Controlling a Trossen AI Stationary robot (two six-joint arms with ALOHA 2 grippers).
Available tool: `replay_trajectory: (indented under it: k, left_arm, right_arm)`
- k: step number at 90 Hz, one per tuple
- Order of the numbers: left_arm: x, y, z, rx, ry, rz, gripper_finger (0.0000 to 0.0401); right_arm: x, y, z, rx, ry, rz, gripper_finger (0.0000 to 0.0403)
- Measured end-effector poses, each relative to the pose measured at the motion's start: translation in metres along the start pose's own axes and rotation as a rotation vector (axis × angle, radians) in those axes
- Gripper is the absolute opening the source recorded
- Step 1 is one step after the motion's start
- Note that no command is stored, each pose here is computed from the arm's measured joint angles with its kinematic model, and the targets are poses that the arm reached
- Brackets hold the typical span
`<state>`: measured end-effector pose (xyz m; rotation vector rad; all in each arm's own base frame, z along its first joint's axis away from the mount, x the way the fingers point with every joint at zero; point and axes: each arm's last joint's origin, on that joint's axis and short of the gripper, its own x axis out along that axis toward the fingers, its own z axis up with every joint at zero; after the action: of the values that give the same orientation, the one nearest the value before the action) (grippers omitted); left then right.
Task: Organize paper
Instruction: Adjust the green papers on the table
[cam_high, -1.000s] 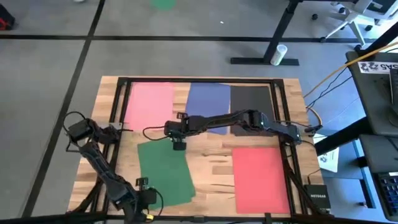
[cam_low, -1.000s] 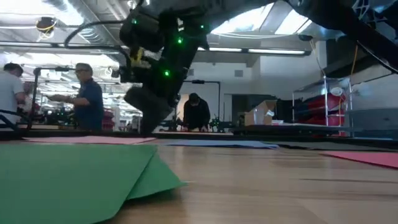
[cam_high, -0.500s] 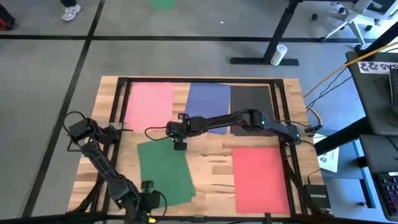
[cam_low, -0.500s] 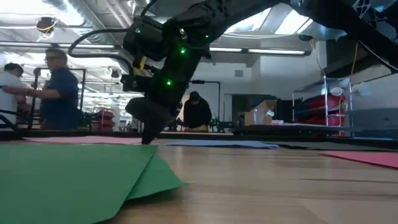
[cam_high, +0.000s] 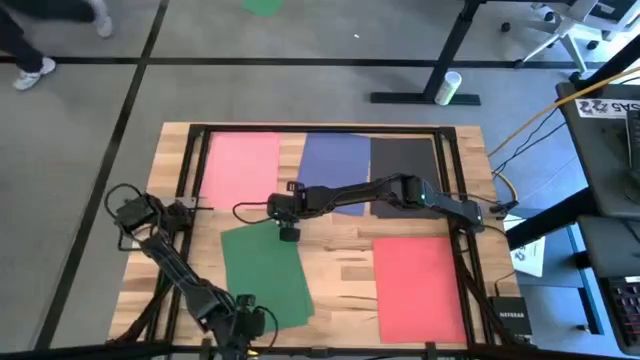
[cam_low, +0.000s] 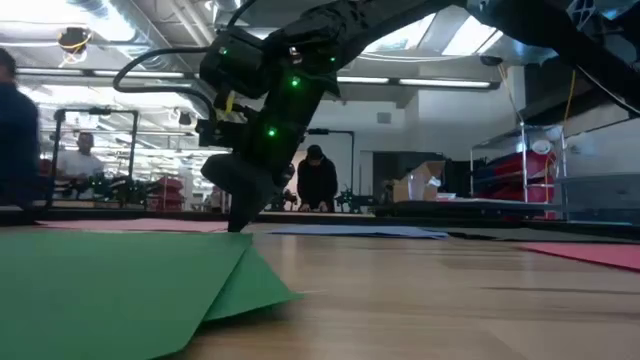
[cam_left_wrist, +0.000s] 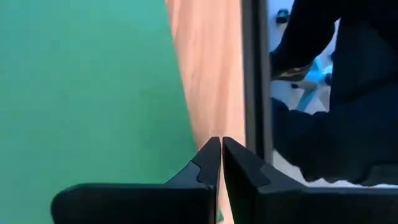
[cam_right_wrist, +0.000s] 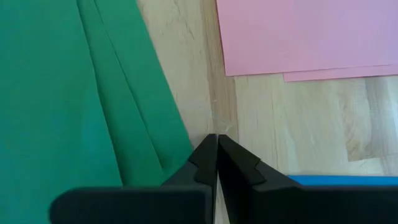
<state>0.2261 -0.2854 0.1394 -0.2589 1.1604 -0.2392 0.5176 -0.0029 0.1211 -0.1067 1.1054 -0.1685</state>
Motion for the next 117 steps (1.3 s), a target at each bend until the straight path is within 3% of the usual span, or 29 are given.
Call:
replay_trajectory:
  k: [38, 117]
  left_arm:
    - [0.007, 0.006, -0.004, -0.061, 0.050, 0.062, 0.0000]
    - [0.001, 0.001, -0.022, -0.077, 0.094, 0.102, 0.0000]
  right_arm:
    - [0.001, 0.001, -0.001, -0.002, 0.009, 0.021, 0.0000]
    - [-0.003, 0.008, -0.010, 0.004, 0.107, 0.109, 0.0000]
